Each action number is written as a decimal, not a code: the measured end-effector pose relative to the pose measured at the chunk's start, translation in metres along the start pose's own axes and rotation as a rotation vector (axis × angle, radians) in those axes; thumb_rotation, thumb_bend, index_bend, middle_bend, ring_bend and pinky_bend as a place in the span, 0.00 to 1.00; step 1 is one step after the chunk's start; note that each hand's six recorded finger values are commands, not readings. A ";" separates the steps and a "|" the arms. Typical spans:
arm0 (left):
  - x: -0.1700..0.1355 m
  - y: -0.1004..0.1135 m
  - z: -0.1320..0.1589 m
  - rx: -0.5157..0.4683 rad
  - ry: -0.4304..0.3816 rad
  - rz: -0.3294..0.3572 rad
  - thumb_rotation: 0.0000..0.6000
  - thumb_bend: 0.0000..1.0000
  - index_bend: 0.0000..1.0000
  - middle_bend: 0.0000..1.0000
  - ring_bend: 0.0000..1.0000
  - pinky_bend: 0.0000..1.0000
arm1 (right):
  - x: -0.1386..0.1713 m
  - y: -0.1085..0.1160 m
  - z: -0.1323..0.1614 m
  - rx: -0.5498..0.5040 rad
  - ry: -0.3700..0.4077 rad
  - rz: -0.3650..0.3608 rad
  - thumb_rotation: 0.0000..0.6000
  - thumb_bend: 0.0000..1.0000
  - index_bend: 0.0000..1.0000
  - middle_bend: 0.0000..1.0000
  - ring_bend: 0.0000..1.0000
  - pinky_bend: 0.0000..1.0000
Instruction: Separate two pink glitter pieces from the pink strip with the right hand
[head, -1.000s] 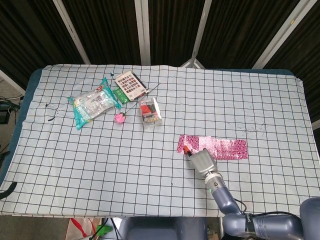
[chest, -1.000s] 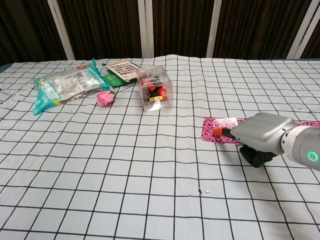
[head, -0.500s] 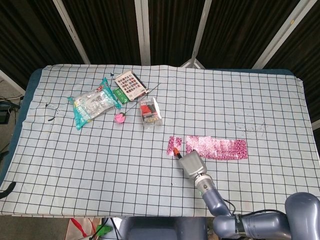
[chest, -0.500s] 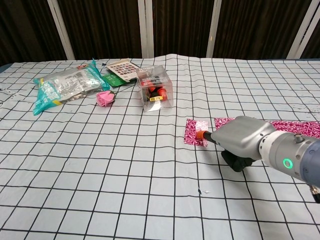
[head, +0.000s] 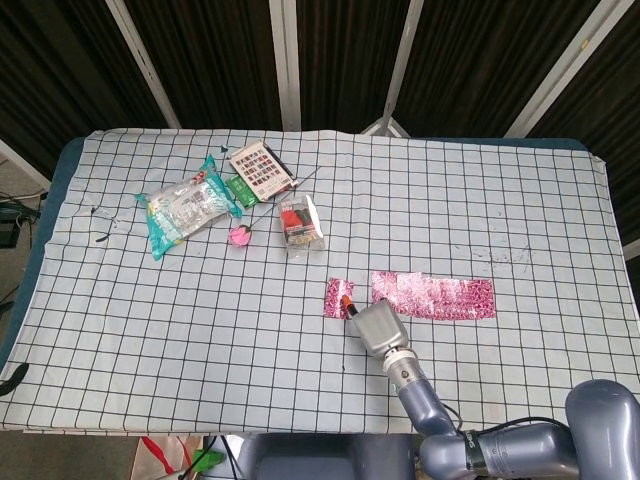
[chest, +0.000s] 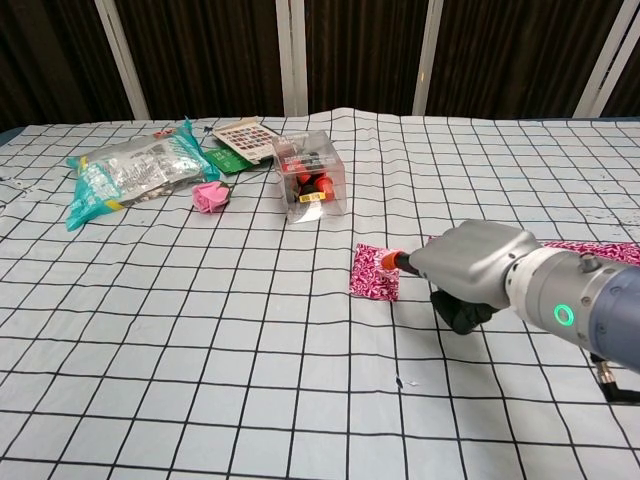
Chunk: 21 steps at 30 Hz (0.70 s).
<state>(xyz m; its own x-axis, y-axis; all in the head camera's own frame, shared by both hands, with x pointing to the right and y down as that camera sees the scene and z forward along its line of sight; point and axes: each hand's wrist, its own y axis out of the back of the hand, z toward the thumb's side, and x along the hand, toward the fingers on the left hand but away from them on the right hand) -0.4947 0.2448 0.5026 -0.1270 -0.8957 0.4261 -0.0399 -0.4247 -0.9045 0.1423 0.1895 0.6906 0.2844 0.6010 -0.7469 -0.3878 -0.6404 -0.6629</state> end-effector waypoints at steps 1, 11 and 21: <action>0.000 0.000 0.000 0.001 0.000 0.000 1.00 0.35 0.16 0.00 0.00 0.09 | 0.001 0.001 -0.003 -0.003 -0.006 -0.003 1.00 0.78 0.09 0.79 0.77 0.42; -0.001 -0.003 0.004 0.018 -0.004 -0.004 1.00 0.35 0.16 0.00 0.00 0.09 | 0.008 0.000 -0.037 -0.025 -0.063 0.003 1.00 0.78 0.09 0.79 0.77 0.42; 0.000 -0.004 0.004 0.025 0.006 -0.002 1.00 0.35 0.16 0.00 0.00 0.09 | 0.008 -0.013 -0.053 -0.030 -0.081 0.035 1.00 0.78 0.09 0.79 0.77 0.42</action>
<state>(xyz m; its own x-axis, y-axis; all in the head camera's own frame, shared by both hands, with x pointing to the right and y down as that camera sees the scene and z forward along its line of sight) -0.4905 0.2461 0.5064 -0.1329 -0.8939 0.4280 -0.0150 -0.4300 -0.9027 0.1959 0.1768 0.6904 0.1991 0.6138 -0.7639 -0.3692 -0.6751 -0.6387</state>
